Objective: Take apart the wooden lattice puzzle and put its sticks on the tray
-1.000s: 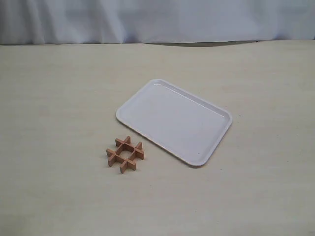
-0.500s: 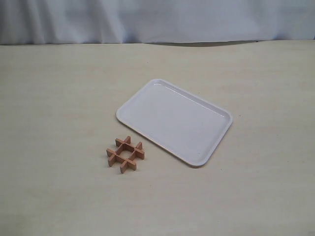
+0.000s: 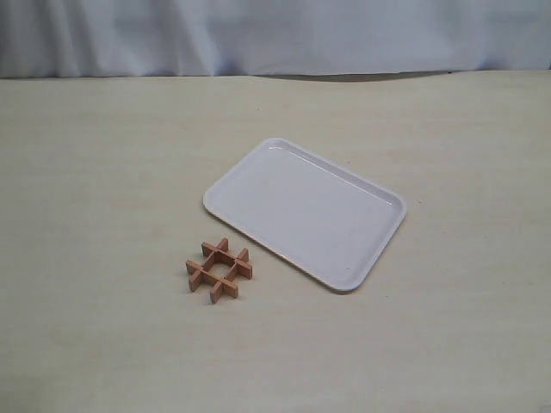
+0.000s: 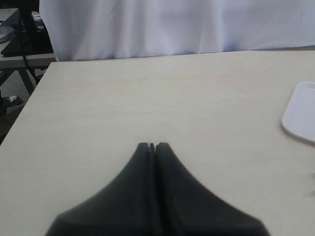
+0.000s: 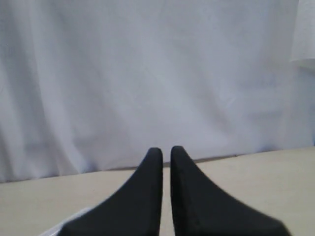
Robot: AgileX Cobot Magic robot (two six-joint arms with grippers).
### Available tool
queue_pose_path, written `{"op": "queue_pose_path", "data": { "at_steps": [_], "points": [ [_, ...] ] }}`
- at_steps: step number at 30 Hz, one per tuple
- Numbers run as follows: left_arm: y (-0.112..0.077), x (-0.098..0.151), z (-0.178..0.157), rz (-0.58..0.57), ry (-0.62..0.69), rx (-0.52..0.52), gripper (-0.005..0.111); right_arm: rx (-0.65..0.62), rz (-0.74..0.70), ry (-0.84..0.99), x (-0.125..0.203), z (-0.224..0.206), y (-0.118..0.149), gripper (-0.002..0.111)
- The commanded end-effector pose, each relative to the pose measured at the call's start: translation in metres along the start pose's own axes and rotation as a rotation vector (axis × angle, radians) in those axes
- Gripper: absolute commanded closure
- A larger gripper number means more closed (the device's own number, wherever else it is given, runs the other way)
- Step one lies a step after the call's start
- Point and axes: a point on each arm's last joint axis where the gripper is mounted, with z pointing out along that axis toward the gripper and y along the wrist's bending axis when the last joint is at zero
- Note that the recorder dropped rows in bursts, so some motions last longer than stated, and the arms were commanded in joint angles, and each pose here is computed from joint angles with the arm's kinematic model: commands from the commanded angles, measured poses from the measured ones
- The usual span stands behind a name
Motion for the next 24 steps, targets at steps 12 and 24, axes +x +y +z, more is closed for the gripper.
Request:
{"op": "queue_pose_path", "data": {
  "at_steps": [12, 24],
  "points": [
    [0.0, 0.0, 0.0, 0.002, -0.009, 0.005, 0.107, -0.002, 0.035, -0.229, -0.02, -0.002, 0.0, 0.102],
    [0.0, 0.0, 0.0, 0.002, -0.009, 0.005, 0.107, -0.163, 0.604, -0.32, -0.031, -0.005, 0.005, 0.102]
  ]
}}
